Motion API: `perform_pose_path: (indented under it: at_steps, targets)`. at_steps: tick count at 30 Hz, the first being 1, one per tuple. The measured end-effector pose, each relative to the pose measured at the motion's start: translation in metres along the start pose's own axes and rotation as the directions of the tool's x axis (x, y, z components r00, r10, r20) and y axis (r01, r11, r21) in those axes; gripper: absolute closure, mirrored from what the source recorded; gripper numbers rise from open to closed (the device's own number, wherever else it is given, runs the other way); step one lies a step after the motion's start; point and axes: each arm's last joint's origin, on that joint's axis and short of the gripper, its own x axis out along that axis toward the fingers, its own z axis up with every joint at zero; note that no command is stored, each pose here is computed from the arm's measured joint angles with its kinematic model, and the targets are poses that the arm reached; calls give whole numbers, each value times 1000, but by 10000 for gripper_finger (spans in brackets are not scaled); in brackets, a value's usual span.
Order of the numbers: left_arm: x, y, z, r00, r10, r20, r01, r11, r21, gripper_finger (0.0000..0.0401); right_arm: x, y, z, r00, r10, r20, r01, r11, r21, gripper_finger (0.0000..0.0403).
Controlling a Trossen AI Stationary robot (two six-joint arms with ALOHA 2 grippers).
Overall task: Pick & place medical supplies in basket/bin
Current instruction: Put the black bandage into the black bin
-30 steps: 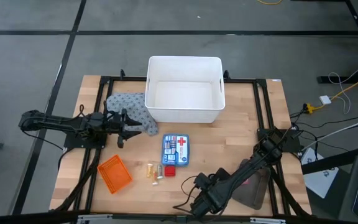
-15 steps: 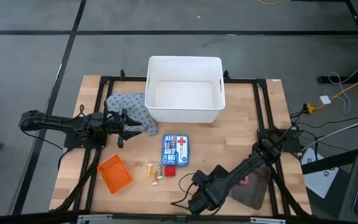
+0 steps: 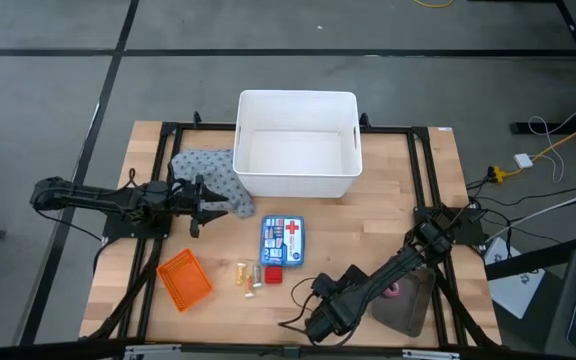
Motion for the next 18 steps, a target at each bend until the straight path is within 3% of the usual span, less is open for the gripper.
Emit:
perform_pose_path:
  at_steps: [7,15,18]
  targets:
    - [0,0,0,1000,2,-3,-2,1000,1,200,5,-1,1,1000,5,-7,-5,1000,1,219]
    - [0,0,0,1000,2,-3,-2,1000,0,200,2,-3,6,1000,6,-19,-5,1000,21,351]
    - [0,0,0,1000,3,-3,-3,1000,1,200,1,-8,9,999,-25,-28,26,999,34,383]
